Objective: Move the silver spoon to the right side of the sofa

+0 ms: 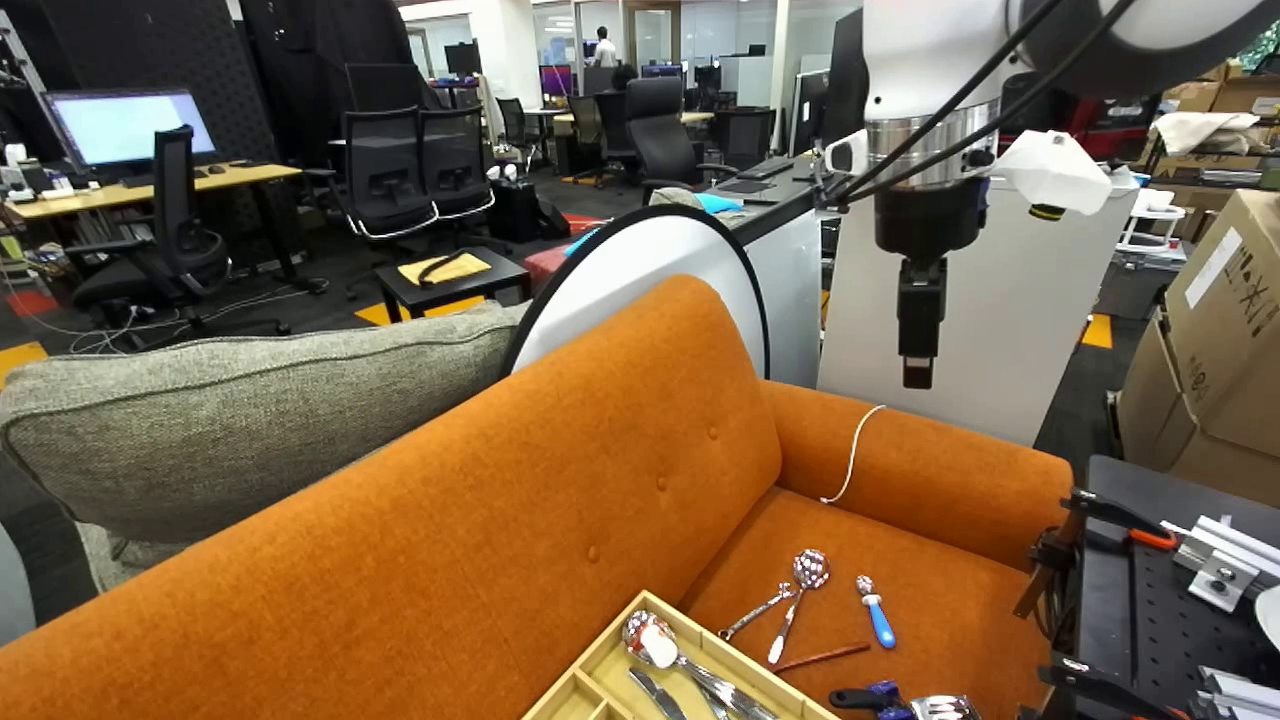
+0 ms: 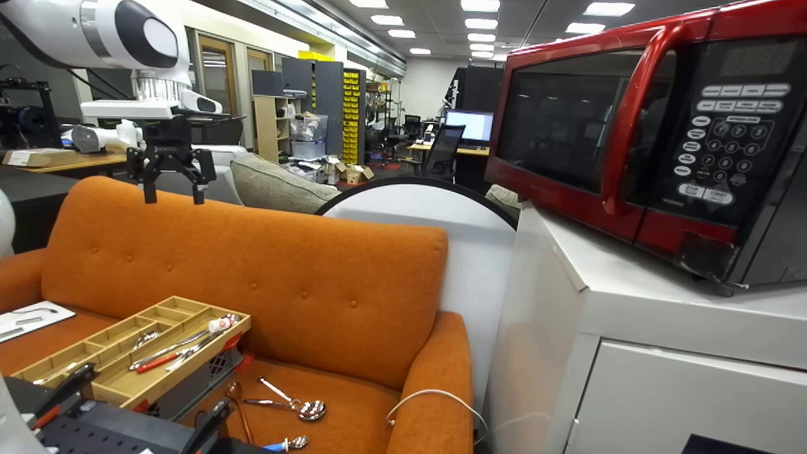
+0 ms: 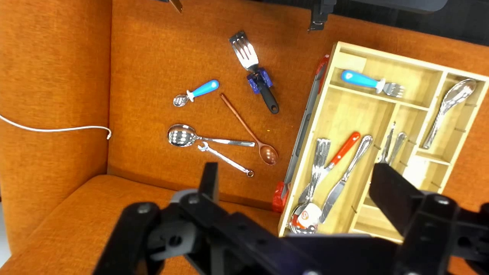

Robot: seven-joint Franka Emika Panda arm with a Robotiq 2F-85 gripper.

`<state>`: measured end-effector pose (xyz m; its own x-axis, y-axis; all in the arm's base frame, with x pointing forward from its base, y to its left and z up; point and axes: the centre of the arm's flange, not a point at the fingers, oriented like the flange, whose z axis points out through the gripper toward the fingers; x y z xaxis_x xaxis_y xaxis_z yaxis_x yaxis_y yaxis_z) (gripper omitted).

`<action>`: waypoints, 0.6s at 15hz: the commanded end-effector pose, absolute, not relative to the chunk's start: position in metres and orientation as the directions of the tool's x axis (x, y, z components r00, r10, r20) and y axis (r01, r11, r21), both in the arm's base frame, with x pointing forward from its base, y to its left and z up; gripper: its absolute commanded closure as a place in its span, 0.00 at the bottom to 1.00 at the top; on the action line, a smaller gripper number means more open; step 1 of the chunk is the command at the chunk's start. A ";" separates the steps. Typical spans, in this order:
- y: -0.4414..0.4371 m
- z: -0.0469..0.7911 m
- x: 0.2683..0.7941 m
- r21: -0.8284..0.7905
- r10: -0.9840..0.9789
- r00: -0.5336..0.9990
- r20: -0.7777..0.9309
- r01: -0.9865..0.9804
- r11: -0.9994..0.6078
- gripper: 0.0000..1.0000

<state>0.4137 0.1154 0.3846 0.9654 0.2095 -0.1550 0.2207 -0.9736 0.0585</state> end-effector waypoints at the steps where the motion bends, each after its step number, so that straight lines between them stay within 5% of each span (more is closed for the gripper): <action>1: 0.115 0.385 0.414 0.058 0.209 0.965 -0.155 0.221 -0.974 0.00; 9: 0.083 0.287 0.438 0.008 0.146 0.975 -0.167 0.150 -0.989 0.00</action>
